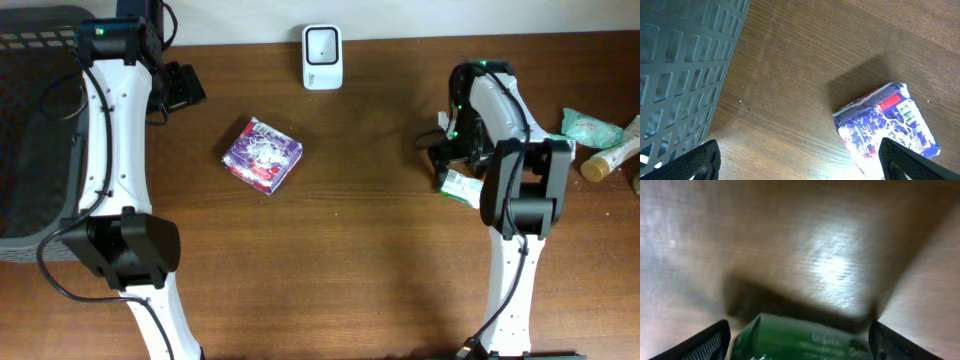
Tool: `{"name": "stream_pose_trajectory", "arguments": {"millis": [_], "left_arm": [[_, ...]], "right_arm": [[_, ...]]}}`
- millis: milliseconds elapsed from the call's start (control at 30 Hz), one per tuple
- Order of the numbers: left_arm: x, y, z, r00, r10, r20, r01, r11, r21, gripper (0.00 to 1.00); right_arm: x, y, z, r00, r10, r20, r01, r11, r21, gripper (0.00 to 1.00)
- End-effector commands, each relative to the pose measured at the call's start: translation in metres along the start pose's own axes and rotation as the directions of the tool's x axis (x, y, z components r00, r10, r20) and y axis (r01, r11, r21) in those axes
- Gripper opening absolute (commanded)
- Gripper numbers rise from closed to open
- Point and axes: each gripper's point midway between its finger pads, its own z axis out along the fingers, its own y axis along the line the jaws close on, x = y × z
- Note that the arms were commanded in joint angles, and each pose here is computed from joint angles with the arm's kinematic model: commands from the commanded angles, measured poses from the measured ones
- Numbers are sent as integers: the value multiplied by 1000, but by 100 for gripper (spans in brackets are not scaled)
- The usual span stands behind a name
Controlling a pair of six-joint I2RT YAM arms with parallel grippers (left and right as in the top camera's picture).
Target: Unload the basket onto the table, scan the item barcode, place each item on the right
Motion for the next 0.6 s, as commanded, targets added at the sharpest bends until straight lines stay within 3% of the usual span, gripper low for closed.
{"name": "stream_pose_trajectory", "arguments": {"millis": [0,200,333,367,433,533,567], "left_arm": [[1,1,7,1000,-11,-16,11,1000,-8,99],[1,1,7,1000,-10,-16,10,1000,-8,99],[1,1,6,1000,-10,-16,10,1000,-8,99],[1,1,7,1000,-10,-16,10,1000,-8,99],[1,1,7,1000,-10,-16,10,1000,-8,99],[1,1,7,1000,-10,-16,10,1000,-8,99],[1,1,7,1000,-10,-16,10,1000,-8,99]], "right_arm": [[13,35,11,996,-62,-70,48,983,-179,94],[37,65,6,981,-76,-179,35,974,-223,100],[18,73,11,992,-40,-122,18,984,-177,97],[12,65,13,991,67,-113,-79,992,-99,88],[9,61,15,985,143,-100,-146,989,-29,72],[4,72,16,992,99,-84,-101,995,-16,58],[5,76,17,994,73,-86,-74,997,-10,45]]}}
